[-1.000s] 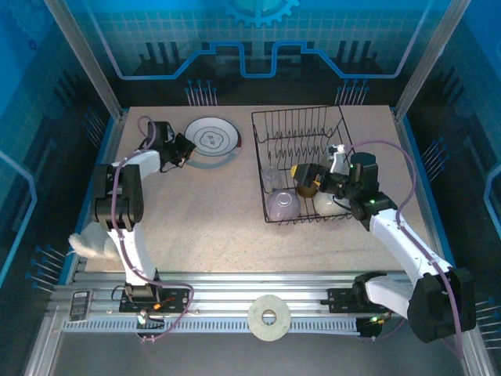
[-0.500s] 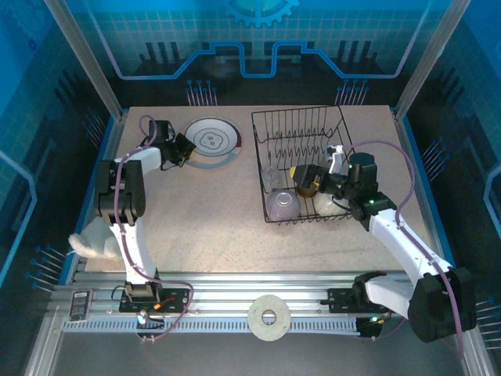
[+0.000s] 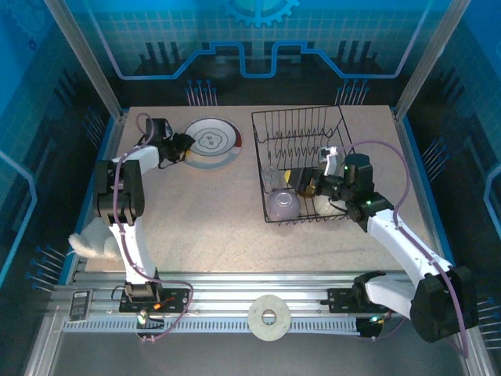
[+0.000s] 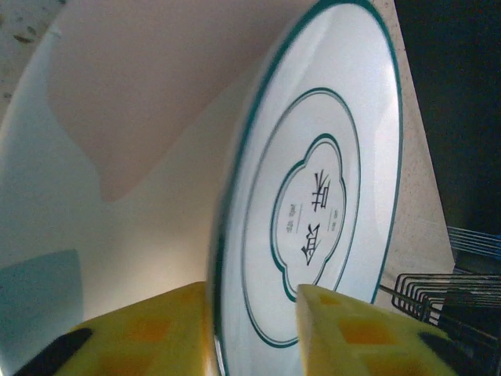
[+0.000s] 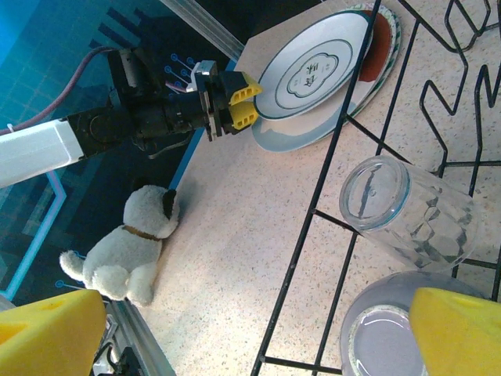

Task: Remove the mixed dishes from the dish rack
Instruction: Place the plate on the plate.

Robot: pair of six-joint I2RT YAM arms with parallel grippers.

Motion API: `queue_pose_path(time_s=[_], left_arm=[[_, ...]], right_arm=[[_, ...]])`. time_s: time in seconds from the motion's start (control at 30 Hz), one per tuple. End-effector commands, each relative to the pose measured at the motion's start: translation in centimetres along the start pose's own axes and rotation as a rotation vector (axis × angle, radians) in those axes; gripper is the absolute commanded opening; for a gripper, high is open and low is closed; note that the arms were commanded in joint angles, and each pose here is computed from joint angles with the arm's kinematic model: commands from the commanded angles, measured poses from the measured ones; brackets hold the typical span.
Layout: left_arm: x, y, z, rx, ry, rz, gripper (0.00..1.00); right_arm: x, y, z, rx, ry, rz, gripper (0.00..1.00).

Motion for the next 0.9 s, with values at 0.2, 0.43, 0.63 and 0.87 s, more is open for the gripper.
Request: queue_pose_path(time_s=[0.2,0.43,0.63,0.87], left_arm=[[-1.2,0.8,0.7,-0.007,-0.019,-0.032,0.57],[-1.3,1.5,1.2,-0.025,-0.035,-0.022,0.69],[-1.4,2.3,1.5,-0.036,-0.048,-0.012,0.85],[-1.7,3.2,1.5,-0.04,-0.068,-0.006,0.96]], right_arm=[[1.1,0.0,0.9,-0.009,0.049,0.025,1.0],[1.1,0.0,0.9,-0.008,0.053,0.02,1.0],[1.2,0.0,0.8,-0.006,0.054,0.019,1.0],[1.2,0.1,0.8,-0.006,0.059,0.017,1.0]])
Point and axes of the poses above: each hand's point on the last joint's axis, 136 mm out from that joint toward the fingers, its own y axis back along the fingers, its own x axis along the line the jaws close on, z = x × y, the point moved 4 cm from there along y, back along the fingers, and after that the axes turned 12 degrees about y, right-handed, at the moved point
